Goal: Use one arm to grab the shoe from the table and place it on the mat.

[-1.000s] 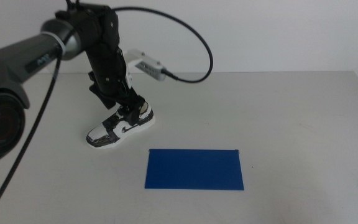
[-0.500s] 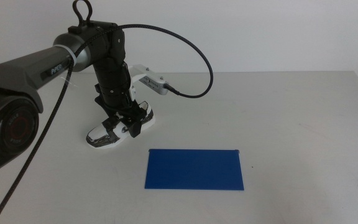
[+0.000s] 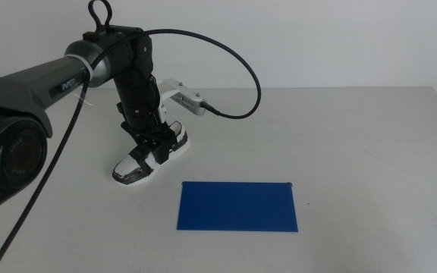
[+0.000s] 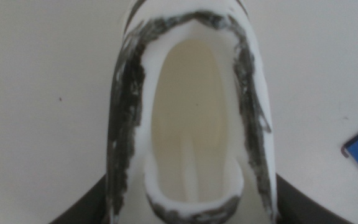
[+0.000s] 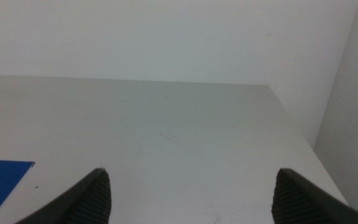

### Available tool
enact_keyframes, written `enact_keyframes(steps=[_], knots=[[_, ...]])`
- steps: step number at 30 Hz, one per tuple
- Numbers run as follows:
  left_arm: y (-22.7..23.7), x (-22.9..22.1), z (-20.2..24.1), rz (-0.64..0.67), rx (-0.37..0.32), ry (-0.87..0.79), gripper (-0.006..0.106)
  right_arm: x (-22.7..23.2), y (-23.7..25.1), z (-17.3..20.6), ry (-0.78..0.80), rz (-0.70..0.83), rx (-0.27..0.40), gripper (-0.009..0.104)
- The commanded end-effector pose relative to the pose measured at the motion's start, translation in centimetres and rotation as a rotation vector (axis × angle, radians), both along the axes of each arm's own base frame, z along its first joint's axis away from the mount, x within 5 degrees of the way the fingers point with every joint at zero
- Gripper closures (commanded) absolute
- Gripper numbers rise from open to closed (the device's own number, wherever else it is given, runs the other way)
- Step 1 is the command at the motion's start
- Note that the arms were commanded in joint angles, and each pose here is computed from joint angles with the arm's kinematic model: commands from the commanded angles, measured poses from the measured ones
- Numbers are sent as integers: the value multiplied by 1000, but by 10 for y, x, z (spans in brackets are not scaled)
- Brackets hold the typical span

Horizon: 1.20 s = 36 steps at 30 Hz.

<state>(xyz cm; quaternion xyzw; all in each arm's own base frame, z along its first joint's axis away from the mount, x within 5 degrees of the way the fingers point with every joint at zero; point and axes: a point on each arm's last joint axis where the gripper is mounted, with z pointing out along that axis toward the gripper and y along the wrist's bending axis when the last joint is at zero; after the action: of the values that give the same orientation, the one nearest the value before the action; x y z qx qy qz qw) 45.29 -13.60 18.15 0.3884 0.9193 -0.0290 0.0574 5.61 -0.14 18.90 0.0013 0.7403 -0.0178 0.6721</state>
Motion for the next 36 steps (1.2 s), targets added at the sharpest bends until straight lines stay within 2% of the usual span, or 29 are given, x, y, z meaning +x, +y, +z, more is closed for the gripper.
enact_keyframes(steps=[1, 9, 23, 30, 36], knots=[[2, -13, 45, -5, -20, -8, 101, -2, -1, 12, -109, -7, -25, 29], [2, -27, 80, 43, -45, -66, 98, -2, -1, 12, -109, -7, -25, 29], [-19, -100, 105, 114, -30, -17, 95, -2, -1, 12, -109, -7, -25, 29], [-53, -117, 106, 63, -37, -30, 95, -2, -1, 12, -109, -7, -25, 29], [-83, -128, 108, 23, -71, -86, 95, -2, -1, 12, -109, -7, -25, 29]])
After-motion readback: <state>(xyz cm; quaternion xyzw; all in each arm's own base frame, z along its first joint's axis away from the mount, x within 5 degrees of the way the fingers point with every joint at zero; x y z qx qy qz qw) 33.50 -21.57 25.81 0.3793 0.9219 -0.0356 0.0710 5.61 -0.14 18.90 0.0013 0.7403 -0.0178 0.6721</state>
